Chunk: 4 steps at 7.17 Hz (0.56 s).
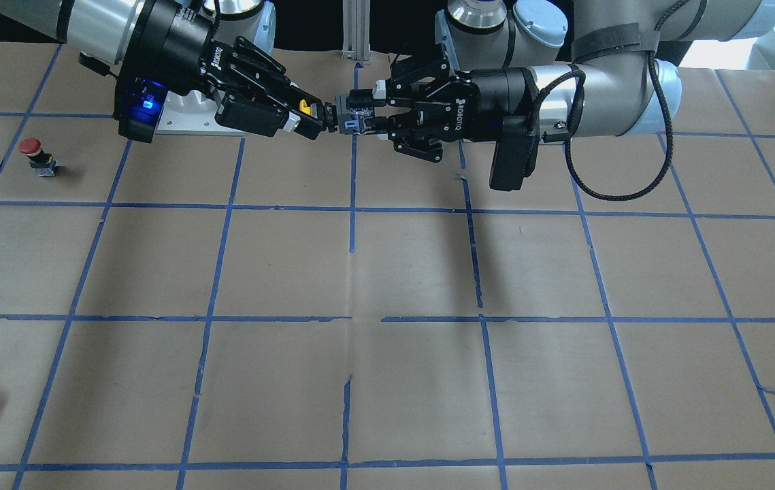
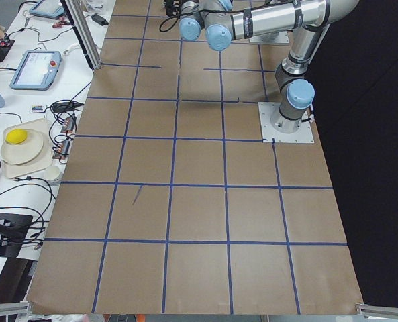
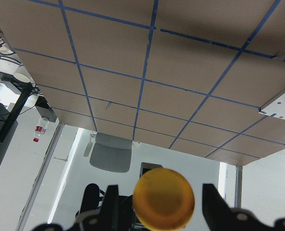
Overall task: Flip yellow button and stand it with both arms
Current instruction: 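Close the right gripper on the yellow cap held by the left gripper, then open the left gripper and pull it back while the right gripper carries the button away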
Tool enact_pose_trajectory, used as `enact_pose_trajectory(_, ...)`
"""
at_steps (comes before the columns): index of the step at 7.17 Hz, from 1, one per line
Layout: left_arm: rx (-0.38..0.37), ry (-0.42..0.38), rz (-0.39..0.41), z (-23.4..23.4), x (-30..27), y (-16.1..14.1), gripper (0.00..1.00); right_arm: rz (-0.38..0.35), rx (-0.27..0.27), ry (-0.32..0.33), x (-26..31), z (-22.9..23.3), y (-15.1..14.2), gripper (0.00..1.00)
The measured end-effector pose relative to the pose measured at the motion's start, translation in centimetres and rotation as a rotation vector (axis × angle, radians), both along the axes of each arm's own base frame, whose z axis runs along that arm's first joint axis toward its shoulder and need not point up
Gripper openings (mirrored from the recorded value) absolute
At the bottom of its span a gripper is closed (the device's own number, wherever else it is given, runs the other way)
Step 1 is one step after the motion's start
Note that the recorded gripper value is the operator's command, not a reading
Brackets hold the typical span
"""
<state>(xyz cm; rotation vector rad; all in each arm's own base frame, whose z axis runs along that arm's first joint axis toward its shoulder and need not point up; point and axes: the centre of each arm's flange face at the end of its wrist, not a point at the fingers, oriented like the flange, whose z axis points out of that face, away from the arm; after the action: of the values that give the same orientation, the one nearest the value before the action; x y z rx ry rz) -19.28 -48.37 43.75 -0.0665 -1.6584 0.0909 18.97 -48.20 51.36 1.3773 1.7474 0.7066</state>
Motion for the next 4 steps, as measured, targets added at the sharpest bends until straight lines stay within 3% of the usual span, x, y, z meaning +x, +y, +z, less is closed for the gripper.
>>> enact_pose_trajectory(1, 0.000, -0.001, -0.001, -0.01, 0.00, 0.01, 0.99, 0.000, 0.000, 0.001, -0.01, 0.00, 0.00, 0.21)
enact_pose_trajectory(4, 0.005, -0.012, -0.009, -0.20, 0.01, 0.04, 1.00, -0.004, -0.002, 0.001, -0.19, 0.11, -0.13, 0.21)
